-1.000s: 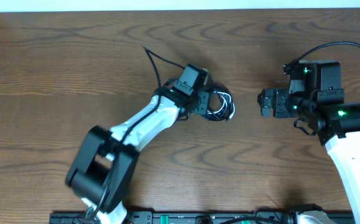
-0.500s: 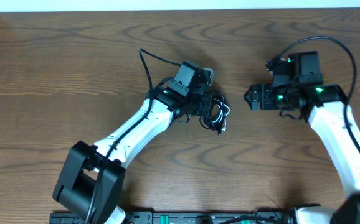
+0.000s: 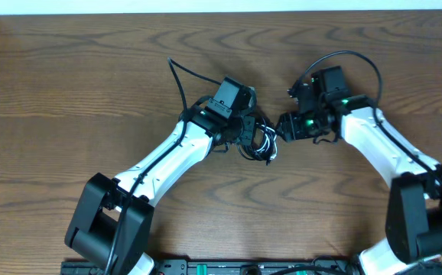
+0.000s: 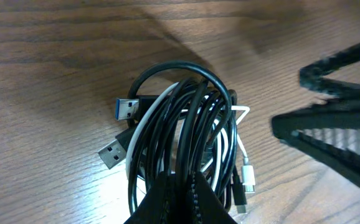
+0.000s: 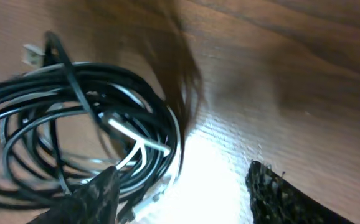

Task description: Untangle cables

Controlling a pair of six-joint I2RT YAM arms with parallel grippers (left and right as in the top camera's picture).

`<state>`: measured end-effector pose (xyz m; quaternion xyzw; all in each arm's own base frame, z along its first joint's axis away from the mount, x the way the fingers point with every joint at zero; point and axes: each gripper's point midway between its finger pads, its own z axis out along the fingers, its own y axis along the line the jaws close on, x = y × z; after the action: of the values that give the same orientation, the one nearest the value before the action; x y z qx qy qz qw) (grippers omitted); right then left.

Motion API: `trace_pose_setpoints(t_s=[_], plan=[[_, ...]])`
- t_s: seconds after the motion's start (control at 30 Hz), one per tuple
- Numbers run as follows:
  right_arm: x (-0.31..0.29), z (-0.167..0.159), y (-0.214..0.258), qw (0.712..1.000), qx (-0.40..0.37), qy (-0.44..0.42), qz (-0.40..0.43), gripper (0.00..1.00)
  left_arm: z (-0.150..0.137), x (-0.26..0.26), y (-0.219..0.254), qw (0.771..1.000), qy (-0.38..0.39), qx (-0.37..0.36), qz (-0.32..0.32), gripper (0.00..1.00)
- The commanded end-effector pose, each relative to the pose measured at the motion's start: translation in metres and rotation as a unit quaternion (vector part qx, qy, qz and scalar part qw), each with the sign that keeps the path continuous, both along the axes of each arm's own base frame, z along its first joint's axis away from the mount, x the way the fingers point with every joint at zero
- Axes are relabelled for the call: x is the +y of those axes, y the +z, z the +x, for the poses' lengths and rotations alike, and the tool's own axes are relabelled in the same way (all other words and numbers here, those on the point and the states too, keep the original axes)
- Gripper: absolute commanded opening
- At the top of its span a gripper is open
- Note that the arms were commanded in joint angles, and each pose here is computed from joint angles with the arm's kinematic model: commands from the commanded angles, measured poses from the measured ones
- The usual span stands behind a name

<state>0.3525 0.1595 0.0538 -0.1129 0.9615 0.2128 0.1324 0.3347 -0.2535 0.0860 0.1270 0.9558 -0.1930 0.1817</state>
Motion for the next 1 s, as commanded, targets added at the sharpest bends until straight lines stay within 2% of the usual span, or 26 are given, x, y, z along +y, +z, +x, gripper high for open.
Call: trace_pose_setpoints(t_s=[0.0,0.23,0.3,0.4,0.43,0.67,0.8,0.97], plan=[[0.011,-0.005,-0.015,1.000,0.020,0.011,0.008,0.61,0.005,0.004,0.005,1.000,0.008,-0.012,0.009,0.08],[0.036,-0.008,-0.025,0.999,0.015,0.042,0.019,0.61,0.003,0.005,0.004,1.000,0.008,-0.008,0.011,0.07],[0.040,-0.004,-0.023,0.999,0.004,0.045,0.021,0.48,0.003,0.005,0.004,1.000,0.008,-0.008,0.011,0.07],[0.037,-0.002,-0.025,0.999,-0.003,0.041,0.004,0.10,0.001,0.006,0.002,1.000,0.008,-0.004,0.014,0.08],[0.034,-0.001,-0.027,1.000,-0.001,0.029,-0.006,0.02,0.000,0.006,0.002,1.000,0.008,-0.002,0.015,0.08],[0.008,0.005,-0.038,0.996,0.007,-0.057,-0.074,0.01,-0.004,0.011,-0.002,1.000,0.011,0.007,0.027,0.08],[-0.004,0.001,-0.041,0.993,0.021,-0.076,-0.093,0.01,-0.002,0.037,-0.009,0.995,0.039,0.000,0.092,0.08],[-0.029,-0.001,-0.030,0.988,0.036,-0.103,-0.107,0.01,0.000,0.079,-0.015,0.978,0.080,-0.014,0.193,0.07]])
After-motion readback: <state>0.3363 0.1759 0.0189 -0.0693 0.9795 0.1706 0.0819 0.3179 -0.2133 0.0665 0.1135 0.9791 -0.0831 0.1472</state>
